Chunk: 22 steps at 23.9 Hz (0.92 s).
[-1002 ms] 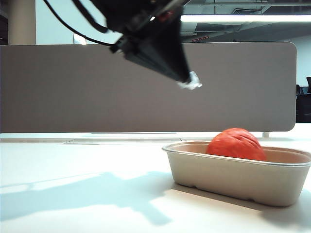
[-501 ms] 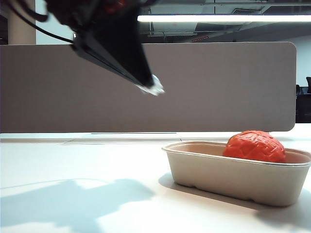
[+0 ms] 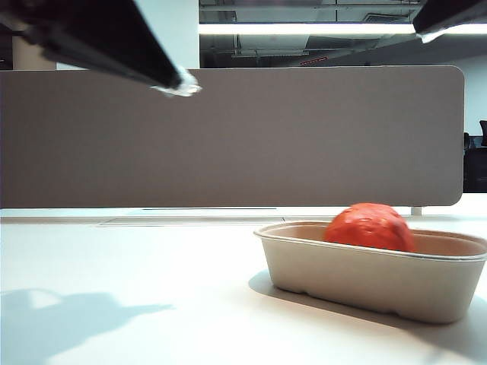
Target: Pick up the orange and place it into the paper lunchbox.
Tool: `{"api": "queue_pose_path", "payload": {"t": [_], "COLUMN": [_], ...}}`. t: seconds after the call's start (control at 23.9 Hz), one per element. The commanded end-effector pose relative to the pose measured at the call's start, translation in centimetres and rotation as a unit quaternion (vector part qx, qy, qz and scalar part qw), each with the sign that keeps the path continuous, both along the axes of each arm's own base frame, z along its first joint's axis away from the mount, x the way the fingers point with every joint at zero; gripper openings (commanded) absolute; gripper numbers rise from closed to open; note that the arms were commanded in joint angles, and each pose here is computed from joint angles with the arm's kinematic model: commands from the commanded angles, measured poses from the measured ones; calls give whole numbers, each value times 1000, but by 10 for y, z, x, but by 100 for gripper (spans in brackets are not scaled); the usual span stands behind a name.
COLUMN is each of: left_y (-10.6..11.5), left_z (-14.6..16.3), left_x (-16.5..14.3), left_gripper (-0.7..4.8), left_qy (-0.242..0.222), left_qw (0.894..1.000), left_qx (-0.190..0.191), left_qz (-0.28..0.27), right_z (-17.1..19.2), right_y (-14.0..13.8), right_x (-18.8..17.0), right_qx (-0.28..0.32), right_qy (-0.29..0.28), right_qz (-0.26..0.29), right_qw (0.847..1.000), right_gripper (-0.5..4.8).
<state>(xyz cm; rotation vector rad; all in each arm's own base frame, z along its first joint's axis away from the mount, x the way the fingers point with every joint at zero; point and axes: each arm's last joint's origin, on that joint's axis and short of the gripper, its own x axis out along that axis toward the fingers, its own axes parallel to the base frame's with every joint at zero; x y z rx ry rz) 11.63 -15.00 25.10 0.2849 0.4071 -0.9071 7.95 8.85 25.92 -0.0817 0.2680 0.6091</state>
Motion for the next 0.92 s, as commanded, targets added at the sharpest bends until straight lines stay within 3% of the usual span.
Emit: {"api": "queue_pose_path", "payload": {"t": [0.04, 0.17, 0.67, 0.92], "left_y": [10, 22, 56, 64], "left_z": [-9, -19, -45, -55], "left_x": [-8, -16, -40, -45], "left_gripper": [-6, -6, -6, -6], "left_qy": [-15, -22, -70, -80], "left_qw": [1000, 999, 993, 984], "left_qx": [-20, -29, -83, -136], "left_qz": [1, 5, 56, 77], "right_z": [-5, -11, -12, -12], "right_y": [0, 0, 0, 0], "right_x": [4, 5, 5, 5], "right_qx": [31, 27, 24, 24], "right_qy": [-49, -50, -47, -47], "right_qz": [-48, -66, -64, -64], "right_qw": [997, 996, 997, 997], "right_gripper": [-5, 31, 31, 31]}}
